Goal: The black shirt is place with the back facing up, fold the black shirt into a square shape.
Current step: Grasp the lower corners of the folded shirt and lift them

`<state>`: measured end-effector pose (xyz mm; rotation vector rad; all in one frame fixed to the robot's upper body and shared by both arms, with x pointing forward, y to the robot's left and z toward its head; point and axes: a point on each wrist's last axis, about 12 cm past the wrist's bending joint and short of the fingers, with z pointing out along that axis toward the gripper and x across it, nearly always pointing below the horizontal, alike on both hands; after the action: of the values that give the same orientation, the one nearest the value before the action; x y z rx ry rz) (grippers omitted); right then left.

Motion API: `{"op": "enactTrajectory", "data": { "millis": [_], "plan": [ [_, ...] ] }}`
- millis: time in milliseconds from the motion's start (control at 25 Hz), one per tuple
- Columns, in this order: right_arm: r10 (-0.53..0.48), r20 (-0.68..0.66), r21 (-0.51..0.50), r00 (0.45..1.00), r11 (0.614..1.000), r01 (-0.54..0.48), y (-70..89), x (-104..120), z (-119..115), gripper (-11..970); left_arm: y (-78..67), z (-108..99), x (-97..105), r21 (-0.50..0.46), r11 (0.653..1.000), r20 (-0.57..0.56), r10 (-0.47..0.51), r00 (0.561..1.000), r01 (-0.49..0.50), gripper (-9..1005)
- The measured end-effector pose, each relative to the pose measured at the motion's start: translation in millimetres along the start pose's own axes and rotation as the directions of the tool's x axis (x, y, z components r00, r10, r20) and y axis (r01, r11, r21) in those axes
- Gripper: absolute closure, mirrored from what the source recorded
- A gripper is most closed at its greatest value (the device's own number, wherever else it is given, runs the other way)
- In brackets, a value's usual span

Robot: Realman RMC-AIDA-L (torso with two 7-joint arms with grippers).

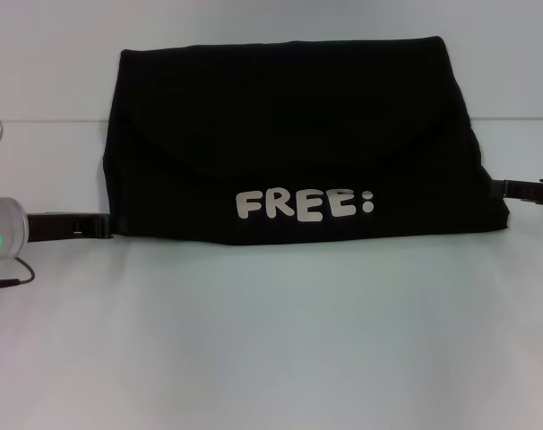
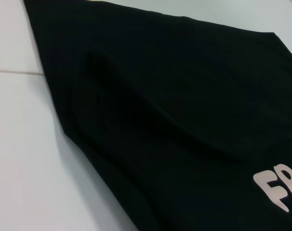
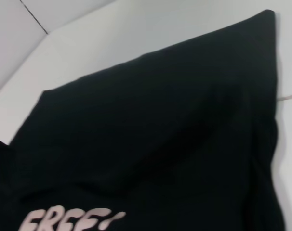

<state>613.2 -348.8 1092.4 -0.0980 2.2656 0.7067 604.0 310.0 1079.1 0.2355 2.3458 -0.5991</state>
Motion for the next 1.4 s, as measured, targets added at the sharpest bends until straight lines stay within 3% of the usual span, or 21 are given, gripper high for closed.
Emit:
{"op": "enactTrajectory", "data": {
  "millis": [600, 1040, 1240, 1400],
  "plan": [
    [-0.045, -0.088, 0.106, 0.995, 0.993, 0.055, 8.8, 1, 26, 195, 0.3, 2, -1, -0.014, 1.000, -0.017, 0.024, 1.000, -0.024, 996],
    [-0.031, -0.107, 0.086, 0.994, 0.995, 0.041, 13.4, 9, 31, 195, -0.6, 3, -3, -0.017, 0.999, -0.017, 0.033, 0.999, -0.034, 992],
    [-0.015, -0.113, 0.077, 0.993, 0.997, 0.024, 12.2, 11, 28, 295, -0.8, 3, -5, -0.019, 0.999, -0.015, 0.038, 0.999, -0.038, 989],
    [0.004, -0.107, 0.087, 0.994, 0.996, 0.005, 9.0, 12, 25, 486, -0.8, 3, -5, -0.019, 0.999, -0.015, 0.038, 0.999, -0.038, 987]
  ]
}}
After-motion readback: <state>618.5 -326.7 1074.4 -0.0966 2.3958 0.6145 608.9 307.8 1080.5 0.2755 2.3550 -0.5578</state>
